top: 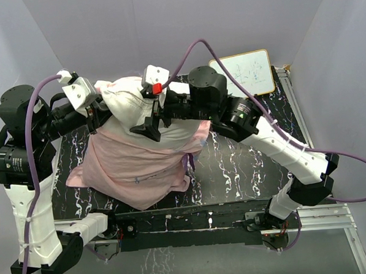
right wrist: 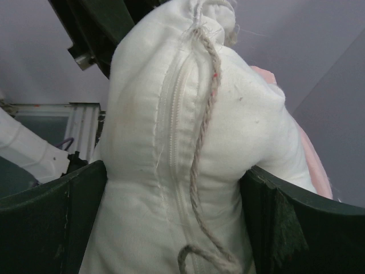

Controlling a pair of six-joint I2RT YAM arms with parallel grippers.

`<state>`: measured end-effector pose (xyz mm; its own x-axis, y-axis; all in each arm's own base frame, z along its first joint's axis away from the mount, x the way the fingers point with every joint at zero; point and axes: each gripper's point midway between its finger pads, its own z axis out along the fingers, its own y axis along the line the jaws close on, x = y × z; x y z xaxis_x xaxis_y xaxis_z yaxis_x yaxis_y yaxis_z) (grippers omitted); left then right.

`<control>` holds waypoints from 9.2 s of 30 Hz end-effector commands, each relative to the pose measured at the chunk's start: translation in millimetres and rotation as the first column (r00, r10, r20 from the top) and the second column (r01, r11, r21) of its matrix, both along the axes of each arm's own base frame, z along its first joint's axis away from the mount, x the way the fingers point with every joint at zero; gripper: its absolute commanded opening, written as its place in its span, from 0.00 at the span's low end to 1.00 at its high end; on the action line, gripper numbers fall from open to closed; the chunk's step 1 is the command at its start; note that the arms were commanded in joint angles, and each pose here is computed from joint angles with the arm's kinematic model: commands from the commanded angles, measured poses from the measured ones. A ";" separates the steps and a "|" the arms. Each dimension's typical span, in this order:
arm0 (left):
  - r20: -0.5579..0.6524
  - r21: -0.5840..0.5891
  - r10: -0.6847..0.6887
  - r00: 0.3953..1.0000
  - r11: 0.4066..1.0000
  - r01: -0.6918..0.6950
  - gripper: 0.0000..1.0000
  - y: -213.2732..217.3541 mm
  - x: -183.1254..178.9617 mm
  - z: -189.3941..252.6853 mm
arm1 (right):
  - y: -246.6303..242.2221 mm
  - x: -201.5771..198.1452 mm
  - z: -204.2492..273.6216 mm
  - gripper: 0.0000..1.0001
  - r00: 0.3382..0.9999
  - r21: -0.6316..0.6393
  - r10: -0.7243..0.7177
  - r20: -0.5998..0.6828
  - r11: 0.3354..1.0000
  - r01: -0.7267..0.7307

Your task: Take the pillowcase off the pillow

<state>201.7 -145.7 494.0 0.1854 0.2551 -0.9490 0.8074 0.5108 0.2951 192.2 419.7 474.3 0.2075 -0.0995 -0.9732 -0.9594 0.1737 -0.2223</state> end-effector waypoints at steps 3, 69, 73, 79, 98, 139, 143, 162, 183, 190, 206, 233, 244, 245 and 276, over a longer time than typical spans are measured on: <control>0.101 -0.051 -0.043 0.994 0.998 0.049 0.00 -6.2 -13.2 36.4 | 15.4 20.0 -90.6 0.92 0.997 -0.205 -0.058 -0.058 0.978 0.045; -0.251 0.447 0.739 0.625 0.662 -0.602 0.94 225.6 117.1 -234.5 | -311.4 167.6 -77.4 0.08 0.419 0.318 -0.807 -0.415 0.303 0.898; -0.375 0.426 0.621 0.688 0.775 -0.467 0.97 195.6 98.1 -246.3 | -324.5 173.3 -117.5 0.08 0.311 0.219 -0.850 -0.425 0.237 0.946; -0.506 0.384 0.424 0.751 0.890 -0.244 0.97 154.7 53.9 -280.4 | -309.5 171.5 -139.7 0.08 0.358 0.166 -0.828 -0.431 0.318 0.934; -0.524 0.402 0.486 0.699 0.865 -0.300 0.97 174.4 162.9 -381.9 | -270.2 150.4 -127.2 0.08 0.546 0.159 -0.712 -0.441 0.537 0.828; -0.249 0.750 0.926 0.283 0.370 -0.549 0.00 435.8 103.0 -420.2 | -370.1 106.9 120.8 0.08 0.538 0.630 -0.724 -0.432 0.184 0.754; -0.332 0.735 0.888 0.318 0.455 -0.502 0.00 420.1 93.1 -422.5 | -368.0 108.3 107.9 0.08 0.536 0.615 -0.729 -0.425 0.201 0.762; -0.468 0.657 0.741 0.481 0.656 -0.371 0.32 360.8 66.6 -420.6 | -342.6 112.4 133.7 0.08 0.682 0.692 -0.618 -0.391 0.291 0.660; -0.383 0.169 0.040 0.923 0.985 0.028 0.97 130.9 108.8 -242.1 | -227.7 -19.3 135.4 0.08 0.943 0.567 0.180 0.281 0.761 -0.314; -0.452 0.153 -0.201 0.869 0.943 0.297 0.97 78.2 66.5 -276.2 | -228.5 -29.1 126.2 0.08 0.943 0.566 0.192 0.271 0.761 -0.317; -0.551 0.291 -0.270 0.790 0.825 0.484 0.97 83.9 15.1 -338.2 | -237.4 11.4 140.0 0.08 0.957 0.579 -0.058 0.284 0.806 -0.123; -0.503 0.396 0.003 0.865 0.890 0.227 0.00 81.5 96.6 -389.6 | -249.4 35.2 157.8 0.08 0.959 0.679 -0.204 0.196 0.734 0.017; -0.365 0.521 0.571 0.735 0.780 -0.347 0.00 246.6 163.4 -375.9 | -324.4 40.9 221.7 0.08 0.786 0.885 -0.612 0.085 0.409 0.222; -0.349 0.542 0.620 0.703 0.745 -0.389 0.00 262.4 164.6 -380.5 | -331.5 37.9 223.8 0.08 0.762 0.893 -0.643 0.074 0.382 0.236; -0.281 0.666 0.844 0.457 0.514 -0.540 0.00 375.6 138.4 -419.4 | -491.2 2.4 211.3 0.08 0.114 0.860 -0.906 -0.407 -0.339 0.381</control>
